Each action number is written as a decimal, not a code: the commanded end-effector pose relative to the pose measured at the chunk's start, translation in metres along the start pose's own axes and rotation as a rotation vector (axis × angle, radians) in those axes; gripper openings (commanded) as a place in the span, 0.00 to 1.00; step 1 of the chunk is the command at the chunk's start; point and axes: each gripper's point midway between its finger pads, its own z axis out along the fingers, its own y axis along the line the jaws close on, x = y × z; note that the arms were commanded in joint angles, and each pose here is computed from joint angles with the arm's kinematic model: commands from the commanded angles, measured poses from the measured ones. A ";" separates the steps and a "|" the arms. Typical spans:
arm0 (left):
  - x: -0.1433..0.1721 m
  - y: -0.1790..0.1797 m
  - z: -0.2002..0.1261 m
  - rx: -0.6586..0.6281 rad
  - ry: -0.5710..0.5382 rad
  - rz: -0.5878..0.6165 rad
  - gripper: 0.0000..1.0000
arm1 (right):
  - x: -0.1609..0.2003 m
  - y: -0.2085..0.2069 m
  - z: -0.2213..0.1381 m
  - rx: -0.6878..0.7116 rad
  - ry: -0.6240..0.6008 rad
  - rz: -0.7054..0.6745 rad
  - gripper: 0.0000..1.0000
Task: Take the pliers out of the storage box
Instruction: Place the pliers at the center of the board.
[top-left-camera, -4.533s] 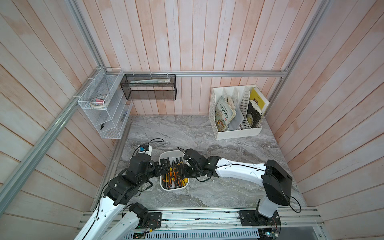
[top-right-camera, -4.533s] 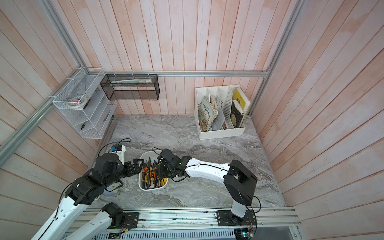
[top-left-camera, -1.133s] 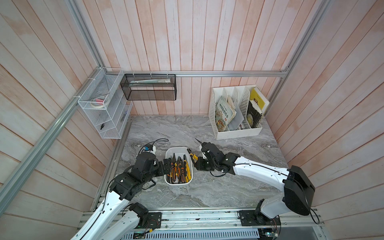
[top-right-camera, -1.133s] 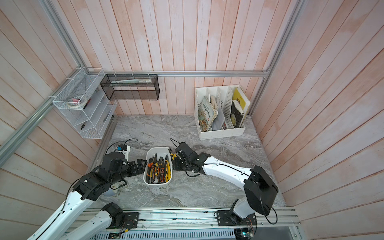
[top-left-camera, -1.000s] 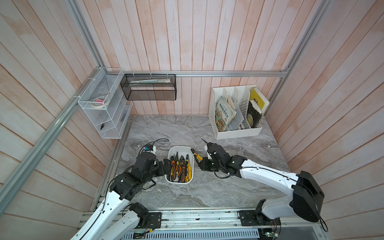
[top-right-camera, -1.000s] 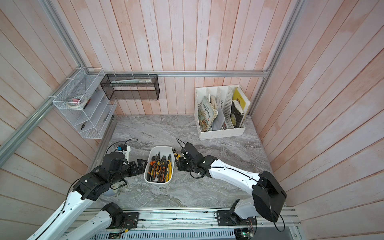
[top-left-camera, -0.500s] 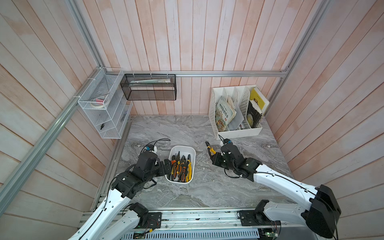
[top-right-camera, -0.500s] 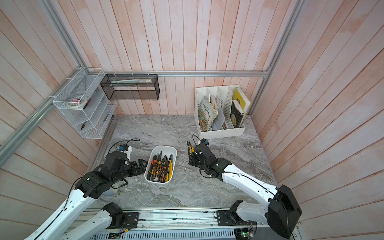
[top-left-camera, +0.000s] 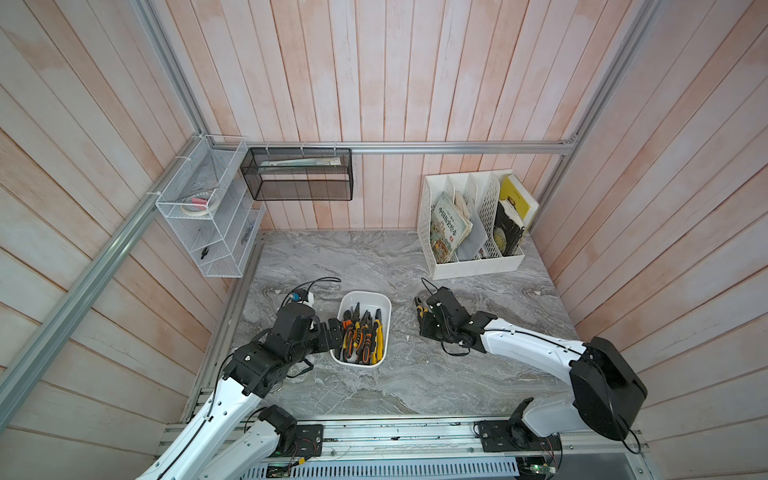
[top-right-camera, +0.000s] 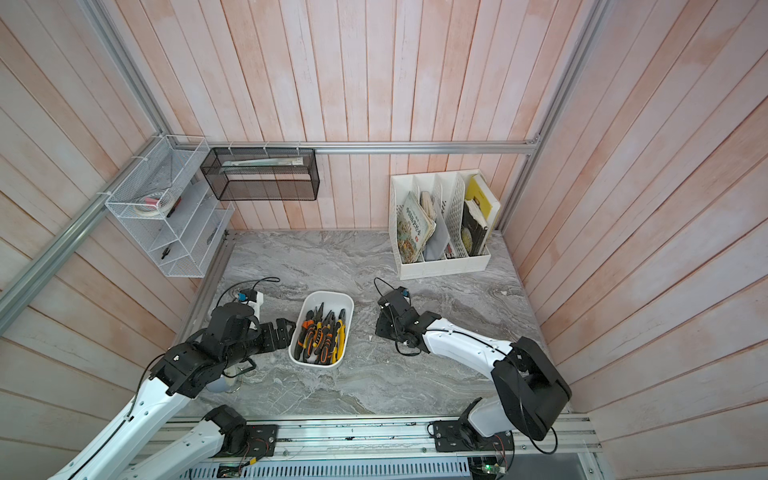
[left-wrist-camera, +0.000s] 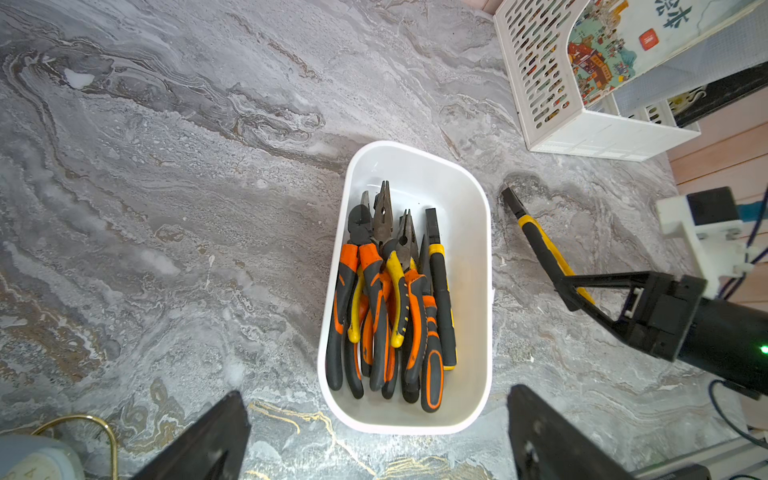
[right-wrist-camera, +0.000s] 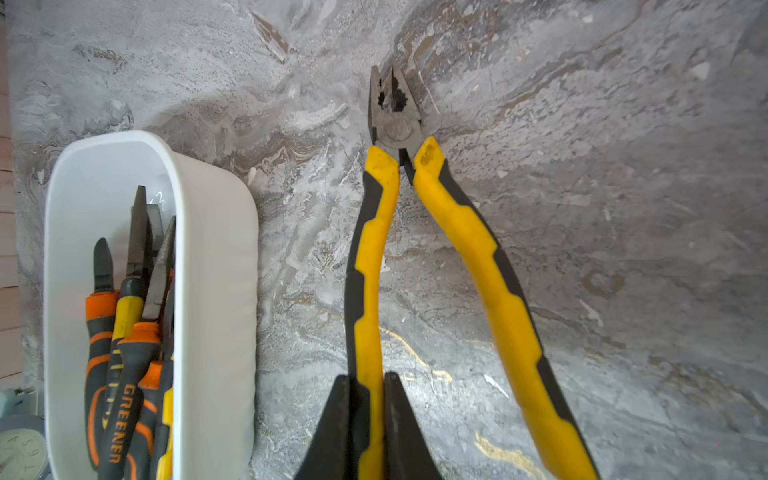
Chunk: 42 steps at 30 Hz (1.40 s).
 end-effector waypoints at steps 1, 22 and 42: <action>0.003 0.003 0.002 -0.017 0.010 -0.001 1.00 | -0.001 0.002 0.007 0.000 0.011 0.001 0.00; 0.003 0.002 0.001 -0.011 0.008 0.003 1.00 | 0.000 -0.018 0.019 0.278 0.222 -0.172 0.91; 0.004 0.002 0.002 -0.012 0.013 0.006 1.00 | 0.025 -0.036 0.039 0.295 0.319 -0.189 0.69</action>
